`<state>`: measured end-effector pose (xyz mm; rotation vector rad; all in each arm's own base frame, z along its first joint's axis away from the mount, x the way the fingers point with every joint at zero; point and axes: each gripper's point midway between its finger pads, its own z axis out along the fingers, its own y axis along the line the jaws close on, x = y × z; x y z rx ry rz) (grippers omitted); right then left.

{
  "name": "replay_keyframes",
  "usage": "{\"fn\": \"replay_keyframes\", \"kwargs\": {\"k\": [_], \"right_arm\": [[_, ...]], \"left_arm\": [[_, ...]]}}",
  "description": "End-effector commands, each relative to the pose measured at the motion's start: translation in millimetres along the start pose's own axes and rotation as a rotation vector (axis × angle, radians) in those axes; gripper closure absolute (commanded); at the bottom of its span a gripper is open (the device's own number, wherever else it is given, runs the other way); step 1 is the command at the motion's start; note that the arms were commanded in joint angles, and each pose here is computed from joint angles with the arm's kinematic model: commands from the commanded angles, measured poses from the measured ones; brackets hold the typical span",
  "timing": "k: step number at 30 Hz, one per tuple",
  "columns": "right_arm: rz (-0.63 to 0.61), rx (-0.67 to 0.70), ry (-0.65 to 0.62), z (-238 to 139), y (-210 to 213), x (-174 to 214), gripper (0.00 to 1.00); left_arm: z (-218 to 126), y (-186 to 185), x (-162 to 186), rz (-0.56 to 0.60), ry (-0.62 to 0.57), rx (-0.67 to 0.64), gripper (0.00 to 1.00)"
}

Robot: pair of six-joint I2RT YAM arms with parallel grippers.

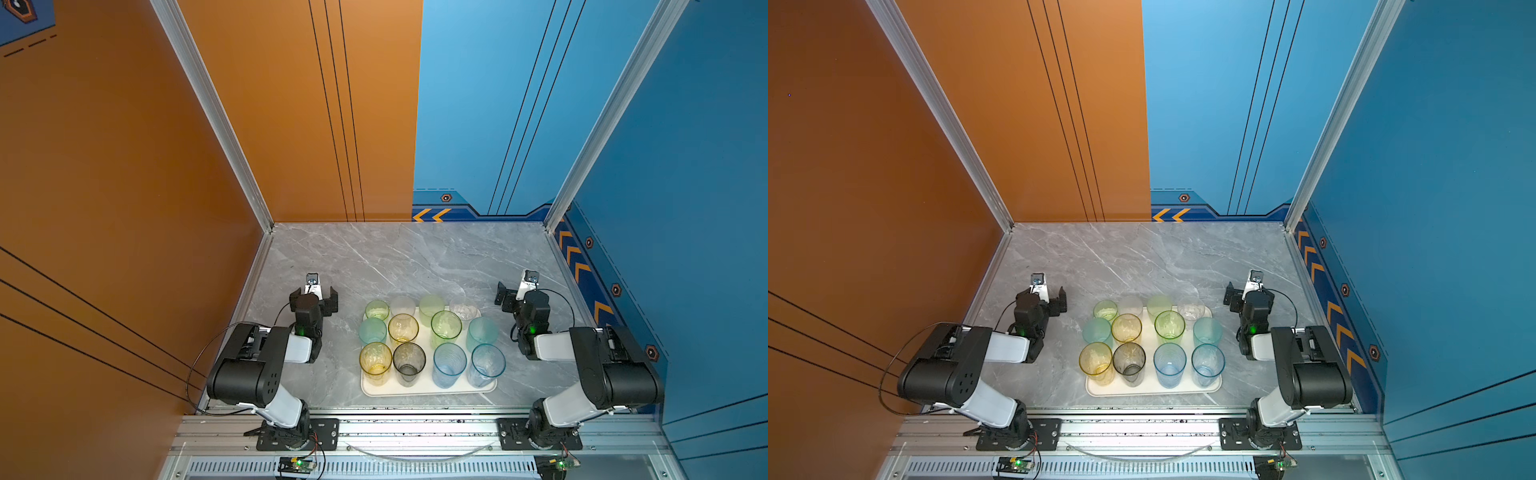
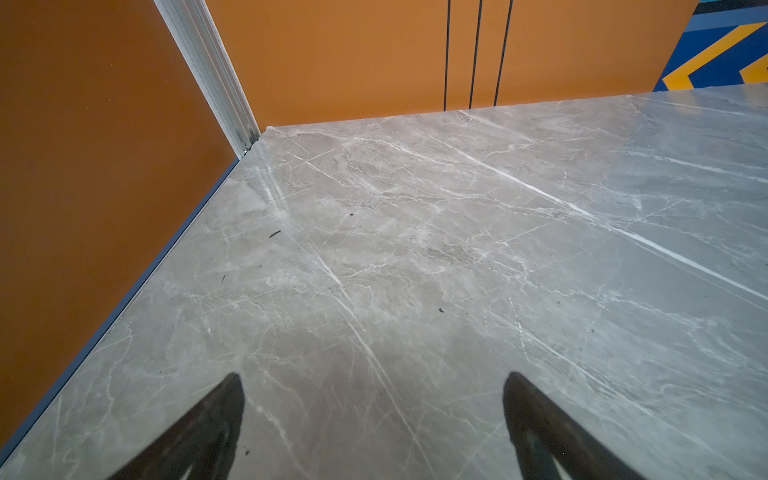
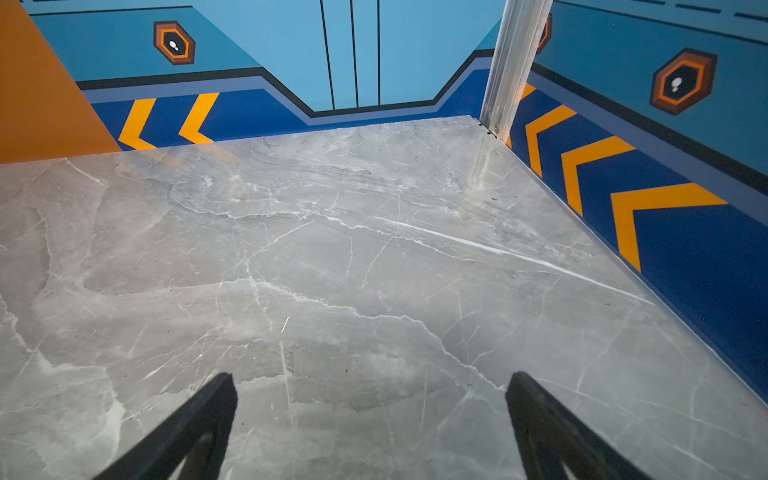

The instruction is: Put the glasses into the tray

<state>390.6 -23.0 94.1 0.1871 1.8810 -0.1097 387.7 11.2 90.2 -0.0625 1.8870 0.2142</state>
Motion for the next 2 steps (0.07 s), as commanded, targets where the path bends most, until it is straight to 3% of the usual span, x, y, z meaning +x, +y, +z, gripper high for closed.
{"fn": "replay_keyframes", "kwargs": {"k": [1, 2], "right_arm": [[-0.015, 0.013, 0.009, 0.9, -0.6, -0.1, 0.00], [-0.015, 0.013, 0.009, 1.0, -0.6, 0.3, 0.00]], "left_arm": [[2.9, 2.5, -4.3, -0.008, -0.004, -0.014, 0.02], [3.0, 2.5, -4.5, -0.008, -0.004, -0.014, 0.02]]}}
